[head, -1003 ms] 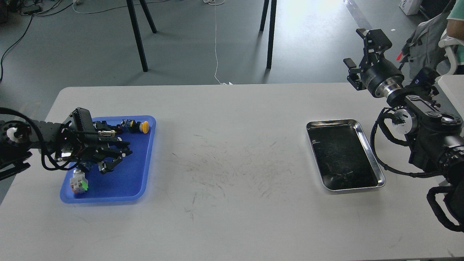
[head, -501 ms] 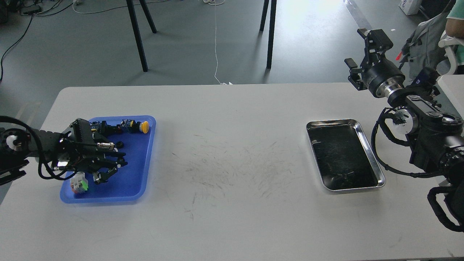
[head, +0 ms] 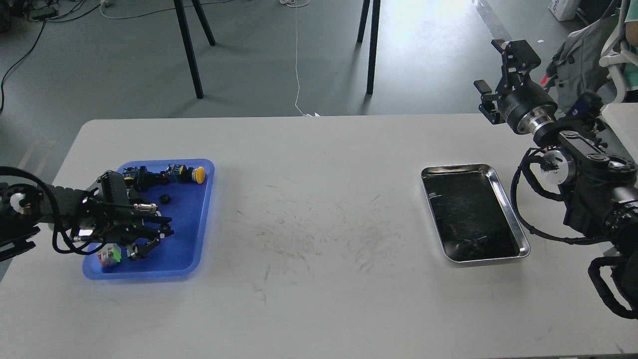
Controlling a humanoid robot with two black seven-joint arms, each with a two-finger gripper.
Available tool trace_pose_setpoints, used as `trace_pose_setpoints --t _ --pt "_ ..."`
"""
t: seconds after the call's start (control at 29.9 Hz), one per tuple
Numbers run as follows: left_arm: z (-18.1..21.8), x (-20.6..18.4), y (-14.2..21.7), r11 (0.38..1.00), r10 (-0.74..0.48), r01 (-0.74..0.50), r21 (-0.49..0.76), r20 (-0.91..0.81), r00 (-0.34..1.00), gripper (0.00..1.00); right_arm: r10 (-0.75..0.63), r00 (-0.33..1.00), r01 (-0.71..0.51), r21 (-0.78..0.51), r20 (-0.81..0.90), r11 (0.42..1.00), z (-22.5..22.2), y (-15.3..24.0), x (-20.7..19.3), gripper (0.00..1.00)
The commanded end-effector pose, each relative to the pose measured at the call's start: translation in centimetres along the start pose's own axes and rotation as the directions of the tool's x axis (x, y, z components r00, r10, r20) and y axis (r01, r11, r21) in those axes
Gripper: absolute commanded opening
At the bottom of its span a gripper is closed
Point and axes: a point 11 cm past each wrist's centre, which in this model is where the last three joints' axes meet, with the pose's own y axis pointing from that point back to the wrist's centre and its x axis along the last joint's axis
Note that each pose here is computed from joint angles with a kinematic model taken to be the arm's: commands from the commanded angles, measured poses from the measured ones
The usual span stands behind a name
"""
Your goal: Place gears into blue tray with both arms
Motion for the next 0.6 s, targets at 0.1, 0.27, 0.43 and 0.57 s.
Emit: trace_pose_setpoints --t 0.1,0.27,0.43,0.57 --pt "-0.3 0.0 0.3 1.0 0.0 0.0 0.008 0.0 1.0 0.41 0.0 1.0 0.0 0.0 0.0 1.0 0.0 0.0 0.0 0.98" --pt "-0.8 -0.3 1.0 1.0 -0.002 0.003 0.028 -0.007 1.0 0.65 0.0 1.0 0.0 0.0 0.0 1.0 0.0 0.0 0.0 0.98" --pt "-1.2 0.0 1.2 0.999 0.003 -0.002 0.038 -0.006 1.0 0.66 0.002 1.0 -0.002 -0.001 0.0 1.0 0.1 0.1 0.1 0.98" --pt "-3.0 1.8 2.2 0.996 0.034 -0.035 0.081 0.013 0.999 0.66 0.002 1.0 -0.002 -0.004 -0.003 1.0 0.1 0.1 0.2 0.98"
